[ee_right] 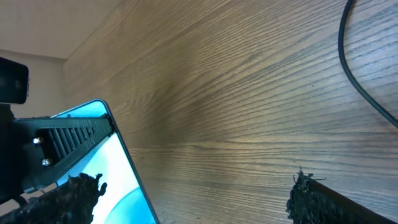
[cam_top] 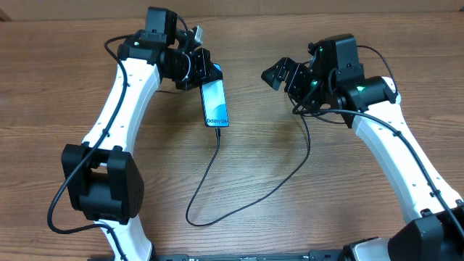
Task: Plug charger to phone and switch on socket
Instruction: 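Lower the phone with the left gripper and lay it flat on the table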
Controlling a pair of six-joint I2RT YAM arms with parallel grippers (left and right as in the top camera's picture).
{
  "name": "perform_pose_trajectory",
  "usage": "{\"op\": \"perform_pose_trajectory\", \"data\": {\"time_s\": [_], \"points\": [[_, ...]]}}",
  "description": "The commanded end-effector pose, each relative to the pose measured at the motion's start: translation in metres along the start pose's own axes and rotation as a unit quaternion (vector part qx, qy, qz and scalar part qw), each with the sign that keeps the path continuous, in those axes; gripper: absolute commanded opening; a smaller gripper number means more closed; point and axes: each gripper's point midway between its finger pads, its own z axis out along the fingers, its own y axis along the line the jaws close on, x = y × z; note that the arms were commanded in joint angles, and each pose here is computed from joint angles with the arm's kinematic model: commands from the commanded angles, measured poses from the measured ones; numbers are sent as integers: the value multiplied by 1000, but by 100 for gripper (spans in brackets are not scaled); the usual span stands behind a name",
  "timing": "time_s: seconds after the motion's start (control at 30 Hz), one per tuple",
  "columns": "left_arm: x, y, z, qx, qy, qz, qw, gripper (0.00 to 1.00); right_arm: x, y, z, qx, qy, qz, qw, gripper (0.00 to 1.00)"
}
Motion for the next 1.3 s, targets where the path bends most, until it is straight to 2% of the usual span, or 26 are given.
{"op": "perform_pose_trajectory", "data": {"time_s": [0.0, 0.27, 0.63, 0.93, 1.27], "points": [[10, 5, 9, 4, 11, -18, 1000, 4, -6, 7, -12, -4, -20, -11, 1000, 100], [21, 27, 31, 4, 15, -58, 998, 4, -7, 5, -12, 0, -22, -10, 1000, 100], [29, 33, 49, 14, 21, -54, 998, 4, -4, -2, -12, 16, -20, -5, 1000, 100], [46, 46, 89, 5, 61, -82, 995, 4, -4, -2, -12, 17, -19, -5, 1000, 100], [54, 64, 107, -4, 81, -99, 992, 4, -5, -7, -12, 30, -22, -3, 999, 100]]}}
